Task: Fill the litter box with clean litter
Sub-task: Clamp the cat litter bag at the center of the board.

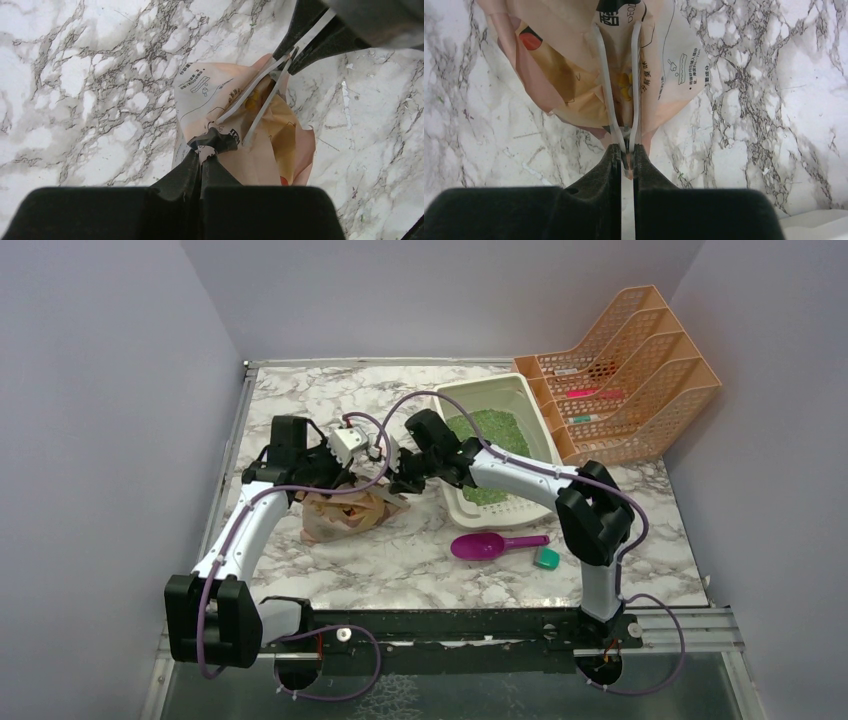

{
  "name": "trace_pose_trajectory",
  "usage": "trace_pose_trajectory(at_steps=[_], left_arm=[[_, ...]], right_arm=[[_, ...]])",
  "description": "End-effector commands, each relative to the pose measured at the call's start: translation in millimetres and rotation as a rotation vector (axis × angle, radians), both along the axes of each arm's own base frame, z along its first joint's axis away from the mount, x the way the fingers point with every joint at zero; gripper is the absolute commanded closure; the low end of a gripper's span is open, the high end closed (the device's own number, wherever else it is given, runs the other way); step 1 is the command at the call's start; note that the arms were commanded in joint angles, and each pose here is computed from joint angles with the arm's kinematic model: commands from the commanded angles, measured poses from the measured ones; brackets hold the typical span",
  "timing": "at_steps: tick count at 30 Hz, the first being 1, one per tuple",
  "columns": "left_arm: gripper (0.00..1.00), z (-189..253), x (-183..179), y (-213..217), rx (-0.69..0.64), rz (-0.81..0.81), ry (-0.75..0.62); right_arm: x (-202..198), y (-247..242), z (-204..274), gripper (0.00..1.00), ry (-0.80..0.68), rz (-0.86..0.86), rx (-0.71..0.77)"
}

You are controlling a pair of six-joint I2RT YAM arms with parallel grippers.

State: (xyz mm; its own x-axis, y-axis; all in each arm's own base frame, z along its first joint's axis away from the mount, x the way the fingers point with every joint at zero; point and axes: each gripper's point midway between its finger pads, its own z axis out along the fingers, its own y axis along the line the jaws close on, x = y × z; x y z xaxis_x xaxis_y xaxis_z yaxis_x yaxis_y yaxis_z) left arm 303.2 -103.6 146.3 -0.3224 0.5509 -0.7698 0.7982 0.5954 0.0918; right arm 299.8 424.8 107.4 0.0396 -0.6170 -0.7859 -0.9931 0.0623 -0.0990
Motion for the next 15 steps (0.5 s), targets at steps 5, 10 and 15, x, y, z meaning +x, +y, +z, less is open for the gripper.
trace_pose_trajectory(at_steps=[5,10,15], left_arm=[[1.0,57,4,-40,-0.179,-0.152,-0.178],[1.0,60,2,-36,-0.163,-0.131,-0.2],[0.96,66,4,-36,-0.174,-0.115,-0.2]], right_arm=[[-1,27,-10,0.75,0.039,-0.084,0.115],[6,15,14,0.64,0.021,-0.146,0.172],[16,-4,42,0.58,0.043,-0.215,0.244]])
